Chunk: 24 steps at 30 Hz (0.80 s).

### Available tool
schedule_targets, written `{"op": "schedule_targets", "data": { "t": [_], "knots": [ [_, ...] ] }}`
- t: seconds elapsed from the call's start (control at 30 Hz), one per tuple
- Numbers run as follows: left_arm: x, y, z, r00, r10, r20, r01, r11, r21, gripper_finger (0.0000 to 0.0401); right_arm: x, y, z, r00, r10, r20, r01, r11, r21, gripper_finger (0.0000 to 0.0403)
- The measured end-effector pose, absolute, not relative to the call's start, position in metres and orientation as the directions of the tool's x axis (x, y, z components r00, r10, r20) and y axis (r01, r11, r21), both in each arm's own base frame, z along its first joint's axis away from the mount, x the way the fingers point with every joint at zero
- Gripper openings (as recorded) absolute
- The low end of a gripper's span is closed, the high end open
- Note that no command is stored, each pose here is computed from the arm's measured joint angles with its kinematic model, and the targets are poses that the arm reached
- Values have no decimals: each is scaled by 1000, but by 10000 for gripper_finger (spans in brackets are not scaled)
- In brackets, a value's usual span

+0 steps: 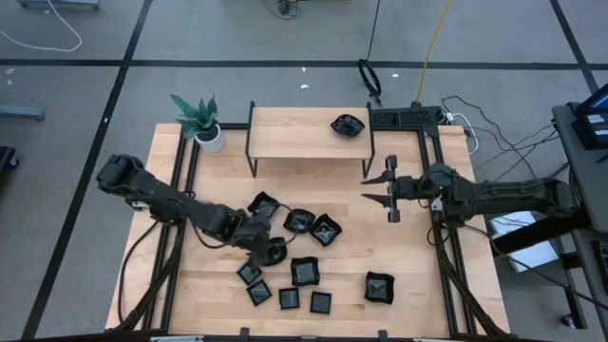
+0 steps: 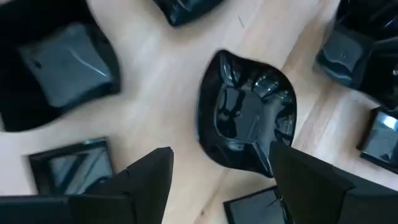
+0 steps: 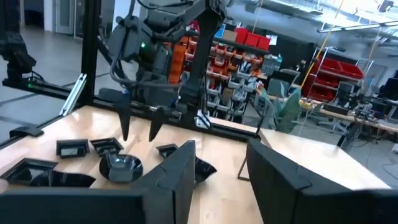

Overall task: Pick & Place Mini shaped plates
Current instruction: Stack the black leaf-shaped plate on top of the other black leaf-shaped plates on the shelf

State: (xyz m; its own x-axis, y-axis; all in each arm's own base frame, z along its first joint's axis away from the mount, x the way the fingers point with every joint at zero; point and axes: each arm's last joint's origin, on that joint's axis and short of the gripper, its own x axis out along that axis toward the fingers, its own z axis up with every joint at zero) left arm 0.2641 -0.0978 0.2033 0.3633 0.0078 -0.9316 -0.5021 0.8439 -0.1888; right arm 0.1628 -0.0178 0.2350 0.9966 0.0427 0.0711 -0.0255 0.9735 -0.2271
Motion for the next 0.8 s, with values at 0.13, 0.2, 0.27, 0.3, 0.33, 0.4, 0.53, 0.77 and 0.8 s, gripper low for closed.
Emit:
{"op": "schedule_targets", "data": {
  "t": [0.13,0.2,0.27,0.3,0.33,0.4,0.53,0.77,0.8],
  "knots": [
    [272,-98,182,274,-20,-962,-528,832,-167,269,161,-18,229,996,43,80,-25,977,-210,132],
    [275,-97,172,234,-35,-972,-536,829,-159,269,161,-18,228,996,43,72,-28,980,-198,132],
    [279,-97,162,199,-51,-979,-544,825,-153,269,161,-18,227,997,44,63,-31,983,-182,132],
    [280,-96,158,182,-54,-982,-548,824,-147,269,161,-18,227,997,44,62,-33,983,-179,132],
    [281,-96,155,170,-57,-984,-551,823,-142,269,161,-18,227,997,45,62,-34,983,-179,132],
    [283,-94,150,161,-53,-986,-558,819,-135,269,161,-17,228,997,46,66,-33,983,-180,132],
    [285,-94,148,170,-56,-984,-560,816,-143,268,161,-17,228,997,46,69,-33,983,-180,132],
    [286,-95,150,186,-81,-979,-554,815,-173,220,162,-17,227,997,46,61,-35,983,-179,132],
    [286,-95,150,184,-85,-979,-554,814,-175,205,161,-17,227,997,46,62,-35,983,-179,132]
  ]
}}
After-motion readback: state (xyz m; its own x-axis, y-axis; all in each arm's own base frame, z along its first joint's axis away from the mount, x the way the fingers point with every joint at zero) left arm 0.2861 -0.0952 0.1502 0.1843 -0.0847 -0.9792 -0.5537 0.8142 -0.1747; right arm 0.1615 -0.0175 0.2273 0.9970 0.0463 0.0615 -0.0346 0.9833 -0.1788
